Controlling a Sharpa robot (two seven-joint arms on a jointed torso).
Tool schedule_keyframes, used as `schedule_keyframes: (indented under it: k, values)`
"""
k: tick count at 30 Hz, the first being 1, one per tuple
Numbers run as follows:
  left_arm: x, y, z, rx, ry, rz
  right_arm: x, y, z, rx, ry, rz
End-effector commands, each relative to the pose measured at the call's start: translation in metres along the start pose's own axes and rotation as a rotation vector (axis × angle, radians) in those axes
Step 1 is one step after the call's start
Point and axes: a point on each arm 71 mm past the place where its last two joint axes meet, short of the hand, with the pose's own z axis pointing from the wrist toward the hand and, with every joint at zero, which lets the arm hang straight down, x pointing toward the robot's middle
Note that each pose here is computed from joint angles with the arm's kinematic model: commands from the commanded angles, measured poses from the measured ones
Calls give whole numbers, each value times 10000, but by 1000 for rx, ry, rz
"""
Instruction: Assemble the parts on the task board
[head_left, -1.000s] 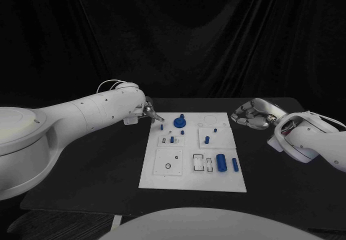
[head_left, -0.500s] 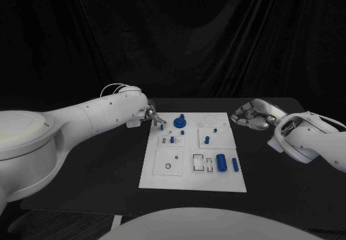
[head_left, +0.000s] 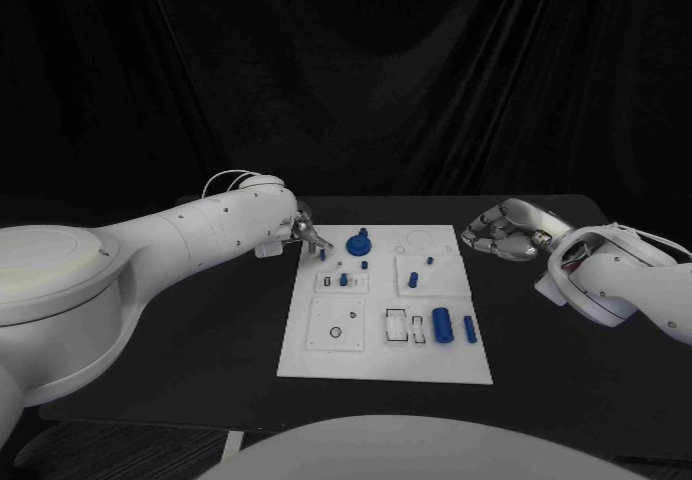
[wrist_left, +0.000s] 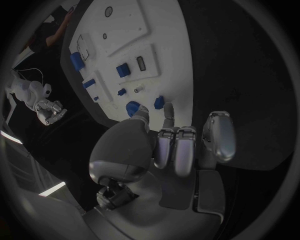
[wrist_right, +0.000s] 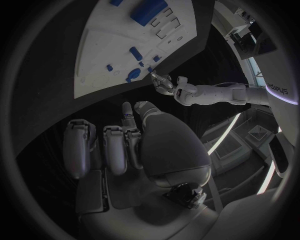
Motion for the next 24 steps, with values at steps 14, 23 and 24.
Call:
schedule_keyframes:
  k: [14,23,24]
  values:
    - [43,-76,26,24,4,2,25,-26,-16,26,18,2]
    - [54,-75,46,19,-1,-2,28,-30,-19,27,21,2]
    - [56,-74,49,18,-3,-3,28,-31,-20,27,21,2]
